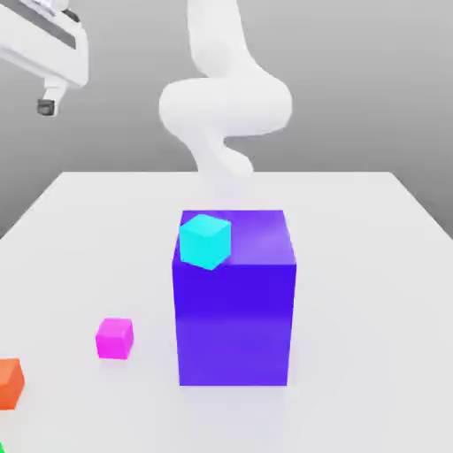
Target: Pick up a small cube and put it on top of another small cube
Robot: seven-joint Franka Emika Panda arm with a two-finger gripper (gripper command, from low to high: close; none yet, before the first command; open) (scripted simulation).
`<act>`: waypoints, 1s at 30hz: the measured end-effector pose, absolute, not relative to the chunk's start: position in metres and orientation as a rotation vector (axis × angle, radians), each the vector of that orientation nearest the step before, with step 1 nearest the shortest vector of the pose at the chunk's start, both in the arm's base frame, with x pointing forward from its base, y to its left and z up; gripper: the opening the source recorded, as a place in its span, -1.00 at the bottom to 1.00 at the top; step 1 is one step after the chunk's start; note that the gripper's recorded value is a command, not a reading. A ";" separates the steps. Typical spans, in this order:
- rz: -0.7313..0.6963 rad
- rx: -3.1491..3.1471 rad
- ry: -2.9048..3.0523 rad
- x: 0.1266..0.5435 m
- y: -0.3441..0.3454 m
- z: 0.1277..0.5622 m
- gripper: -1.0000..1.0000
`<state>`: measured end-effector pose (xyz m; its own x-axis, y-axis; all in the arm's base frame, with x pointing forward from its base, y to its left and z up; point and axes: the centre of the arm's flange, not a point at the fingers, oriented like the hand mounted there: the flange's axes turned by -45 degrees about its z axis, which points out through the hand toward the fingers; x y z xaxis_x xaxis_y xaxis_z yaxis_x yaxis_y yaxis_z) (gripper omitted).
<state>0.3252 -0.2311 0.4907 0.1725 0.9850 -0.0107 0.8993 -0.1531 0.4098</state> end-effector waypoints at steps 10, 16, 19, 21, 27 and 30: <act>0.160 1.652 2.372 0.323 -0.244 0.386 0.00; 0.071 1.265 2.684 0.320 -0.237 0.323 0.00; 0.039 1.042 2.821 0.317 -0.229 0.291 0.00; 0.023 0.882 2.904 0.314 -0.222 0.271 0.00; 0.000 0.354 3.094 0.303 -0.197 0.212 0.00; 0.001 0.178 3.130 0.300 -0.188 0.185 0.00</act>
